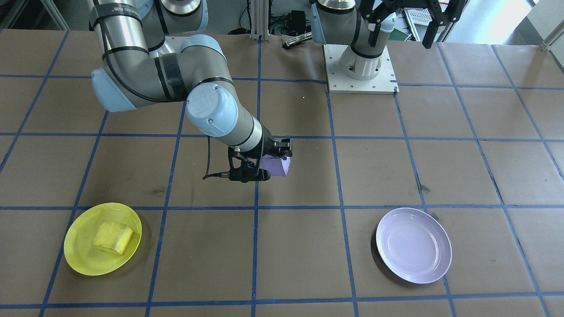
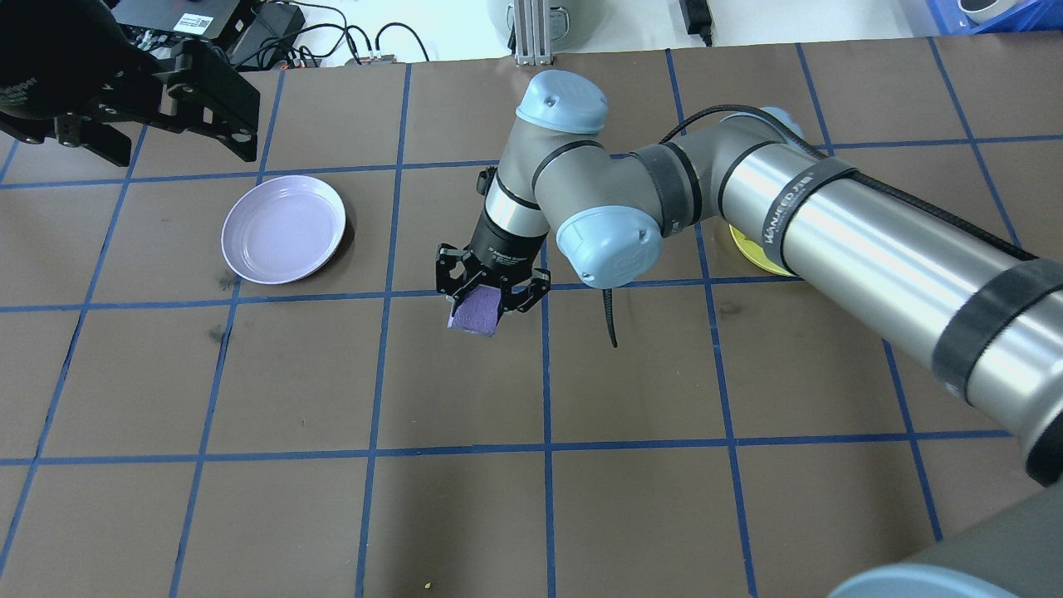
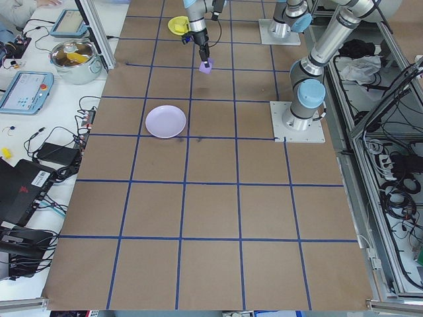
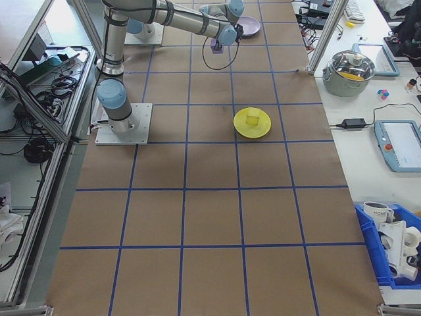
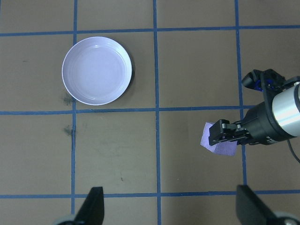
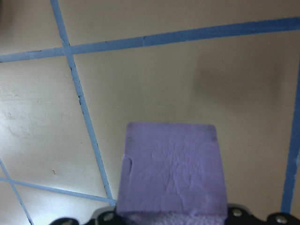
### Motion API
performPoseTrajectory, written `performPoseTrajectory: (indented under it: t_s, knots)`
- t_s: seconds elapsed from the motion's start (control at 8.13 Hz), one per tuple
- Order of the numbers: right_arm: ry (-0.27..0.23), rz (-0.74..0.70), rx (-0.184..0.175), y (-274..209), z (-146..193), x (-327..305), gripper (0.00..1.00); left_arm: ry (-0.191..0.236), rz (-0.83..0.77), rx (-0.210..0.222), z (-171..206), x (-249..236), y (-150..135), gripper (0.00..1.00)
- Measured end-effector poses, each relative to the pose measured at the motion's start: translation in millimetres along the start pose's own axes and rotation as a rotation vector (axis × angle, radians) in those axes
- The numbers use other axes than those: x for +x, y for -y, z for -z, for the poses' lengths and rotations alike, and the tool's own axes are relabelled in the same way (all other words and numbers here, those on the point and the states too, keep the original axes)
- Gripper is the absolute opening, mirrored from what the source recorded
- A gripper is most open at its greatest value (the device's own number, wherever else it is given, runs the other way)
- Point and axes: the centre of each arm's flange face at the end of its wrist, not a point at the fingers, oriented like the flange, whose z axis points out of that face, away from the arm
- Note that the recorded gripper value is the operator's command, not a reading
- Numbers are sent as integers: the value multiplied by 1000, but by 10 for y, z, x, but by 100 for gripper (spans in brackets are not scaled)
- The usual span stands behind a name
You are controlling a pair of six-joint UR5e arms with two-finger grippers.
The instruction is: Sort blocks by color into plates
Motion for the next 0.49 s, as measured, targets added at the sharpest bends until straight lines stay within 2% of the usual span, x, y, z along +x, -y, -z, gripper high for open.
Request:
performPoseTrajectory:
  t_s: [0.12, 0.25, 0.37, 0.49]
  knots:
    - [-13, 5, -14, -9, -160, -74, 24, 0, -2, -14, -49, 1, 8, 100]
    - [-28, 9, -32, -21, -328, -109, 42, 0, -4, -30, -128, 3, 13, 100]
    - [-44, 11, -42, -10, -449, -116, 95, 0, -6, -44, -172, 7, -52, 100]
    - [-64, 13, -37, 8, -497, -111, 100, 5, -8, -54, -97, 2, -254, 100]
